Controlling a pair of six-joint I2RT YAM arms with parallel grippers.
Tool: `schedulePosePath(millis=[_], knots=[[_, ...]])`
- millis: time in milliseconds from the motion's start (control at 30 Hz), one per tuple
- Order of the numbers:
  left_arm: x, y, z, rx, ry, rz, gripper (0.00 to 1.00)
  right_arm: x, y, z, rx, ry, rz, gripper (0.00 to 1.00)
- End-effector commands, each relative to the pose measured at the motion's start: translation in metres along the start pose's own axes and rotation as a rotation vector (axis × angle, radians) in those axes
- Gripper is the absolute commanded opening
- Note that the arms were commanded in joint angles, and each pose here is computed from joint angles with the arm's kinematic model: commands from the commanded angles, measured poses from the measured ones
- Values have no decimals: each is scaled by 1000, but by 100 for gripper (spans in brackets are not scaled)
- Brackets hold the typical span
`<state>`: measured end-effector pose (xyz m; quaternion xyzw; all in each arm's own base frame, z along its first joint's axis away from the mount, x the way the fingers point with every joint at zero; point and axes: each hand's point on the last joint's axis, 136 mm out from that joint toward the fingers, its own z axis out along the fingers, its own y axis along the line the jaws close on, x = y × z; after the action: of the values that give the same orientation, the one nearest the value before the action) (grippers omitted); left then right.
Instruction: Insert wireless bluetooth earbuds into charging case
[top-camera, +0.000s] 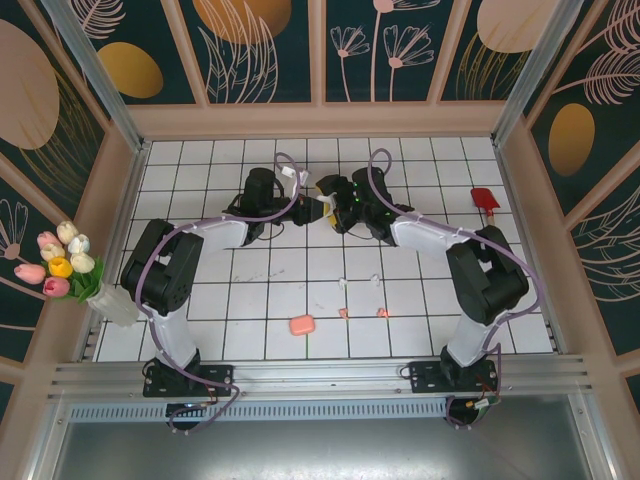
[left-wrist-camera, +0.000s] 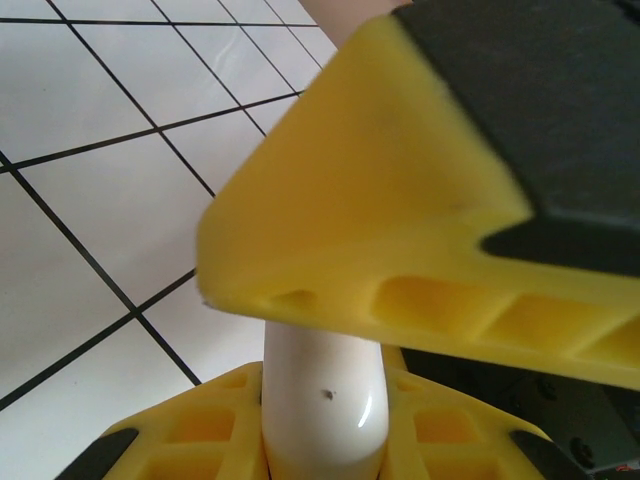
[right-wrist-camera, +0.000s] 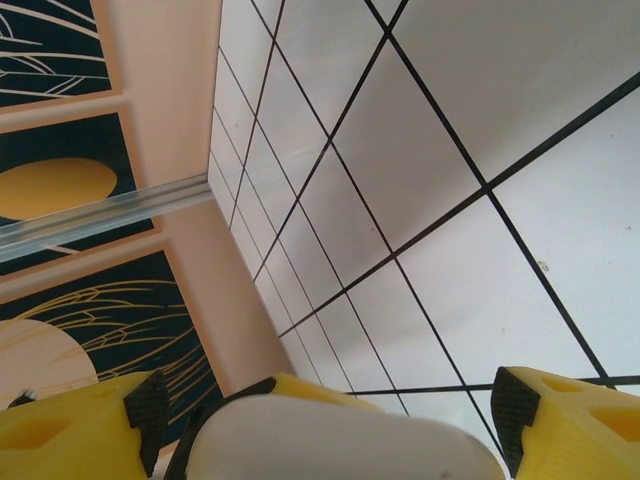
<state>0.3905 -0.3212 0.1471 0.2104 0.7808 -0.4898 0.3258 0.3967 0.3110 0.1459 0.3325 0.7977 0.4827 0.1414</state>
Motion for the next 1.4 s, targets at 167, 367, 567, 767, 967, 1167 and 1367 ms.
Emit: schedulePosePath(millis=[167, 367, 567, 767, 967, 1167, 1367], knots=[[-16, -12, -6, 14, -36, 57, 11, 1, 15, 6, -39, -9, 8, 74], [-13, -10, -5, 10, -31, 55, 11, 1, 17, 6, -48, -9, 9, 54], [-13, -9, -5, 7, -30, 56, 14, 0, 17, 5, -52, -14, 11, 48], [-13, -8, -5, -1, -29, 62, 27, -4, 14, 2, -50, -30, 15, 46], [-16, -10, -7, -6, -37, 74, 39, -8, 10, -2, -44, -45, 21, 46], [-19, -12, -9, -8, -44, 81, 47, -10, 6, -3, -38, -50, 26, 45], [-19, -13, -8, -1, -44, 81, 42, -10, 5, -3, -38, -48, 29, 45]])
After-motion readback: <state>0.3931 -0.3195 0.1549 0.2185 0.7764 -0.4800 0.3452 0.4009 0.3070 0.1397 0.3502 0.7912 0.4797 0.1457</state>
